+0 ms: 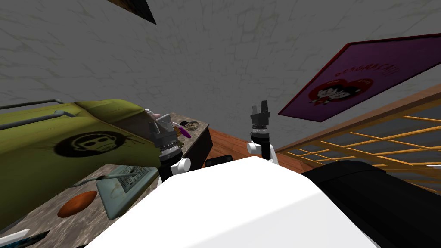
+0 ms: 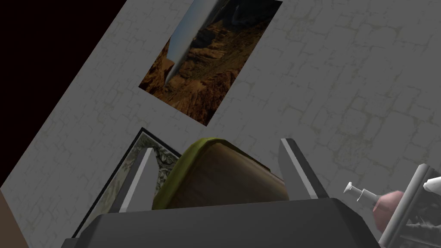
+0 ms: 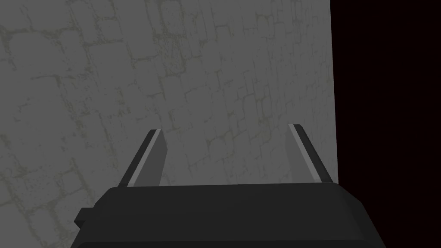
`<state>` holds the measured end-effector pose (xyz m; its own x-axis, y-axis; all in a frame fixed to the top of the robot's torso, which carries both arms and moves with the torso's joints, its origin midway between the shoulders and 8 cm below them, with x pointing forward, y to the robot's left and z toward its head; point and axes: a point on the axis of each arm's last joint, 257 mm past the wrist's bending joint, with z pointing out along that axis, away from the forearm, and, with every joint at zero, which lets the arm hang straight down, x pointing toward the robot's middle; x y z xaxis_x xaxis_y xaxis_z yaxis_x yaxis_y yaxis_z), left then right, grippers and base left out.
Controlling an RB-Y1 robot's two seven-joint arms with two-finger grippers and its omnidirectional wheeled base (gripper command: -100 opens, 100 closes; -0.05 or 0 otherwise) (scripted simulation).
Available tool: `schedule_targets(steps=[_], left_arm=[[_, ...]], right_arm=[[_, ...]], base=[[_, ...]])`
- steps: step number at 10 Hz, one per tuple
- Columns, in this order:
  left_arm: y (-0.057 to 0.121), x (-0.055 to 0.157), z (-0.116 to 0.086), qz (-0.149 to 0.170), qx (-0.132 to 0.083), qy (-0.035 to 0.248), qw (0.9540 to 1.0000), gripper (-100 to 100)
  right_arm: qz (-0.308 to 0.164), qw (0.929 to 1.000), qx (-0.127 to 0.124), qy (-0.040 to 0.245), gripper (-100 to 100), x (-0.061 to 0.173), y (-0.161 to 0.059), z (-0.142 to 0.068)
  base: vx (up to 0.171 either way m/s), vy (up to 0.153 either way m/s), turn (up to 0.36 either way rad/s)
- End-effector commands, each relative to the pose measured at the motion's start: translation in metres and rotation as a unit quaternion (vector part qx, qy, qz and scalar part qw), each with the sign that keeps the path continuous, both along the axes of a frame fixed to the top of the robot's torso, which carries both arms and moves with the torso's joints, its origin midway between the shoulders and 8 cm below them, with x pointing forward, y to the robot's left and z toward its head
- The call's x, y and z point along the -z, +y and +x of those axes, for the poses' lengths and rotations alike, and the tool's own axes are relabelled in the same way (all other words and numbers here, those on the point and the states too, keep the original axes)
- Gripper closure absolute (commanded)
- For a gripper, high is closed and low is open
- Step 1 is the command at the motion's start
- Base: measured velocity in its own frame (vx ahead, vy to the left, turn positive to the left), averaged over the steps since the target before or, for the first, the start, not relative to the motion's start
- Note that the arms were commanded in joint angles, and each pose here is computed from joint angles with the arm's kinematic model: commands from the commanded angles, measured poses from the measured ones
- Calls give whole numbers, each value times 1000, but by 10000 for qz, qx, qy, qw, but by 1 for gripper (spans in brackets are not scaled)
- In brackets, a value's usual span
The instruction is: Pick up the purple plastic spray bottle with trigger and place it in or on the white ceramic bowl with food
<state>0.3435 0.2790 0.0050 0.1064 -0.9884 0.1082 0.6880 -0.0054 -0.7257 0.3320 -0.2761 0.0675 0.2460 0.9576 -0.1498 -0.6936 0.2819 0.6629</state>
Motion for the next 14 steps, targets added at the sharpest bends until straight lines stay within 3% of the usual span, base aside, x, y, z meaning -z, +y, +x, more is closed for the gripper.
schedule_targets(steps=[1,7,11,14], left_arm=[[-1,0,3,98,107,44,9999,-100],[6,-4,30,192,649,304,9972,-100],[24,-13,56,-86,986,484,9939,-100],[37,-17,70,-331,1123,601,9913,-100]], right_arm=[[0,10000,0,0,0,0,0,0],[0,10000,0,0,0,0,0,0],[1,10000,0,0,0,0,0,0],[0,10000,0,0,0,0,0,0]], base=[[12,-12,26],[42,-53,86],[70,-102,136],[56,-87,101]])
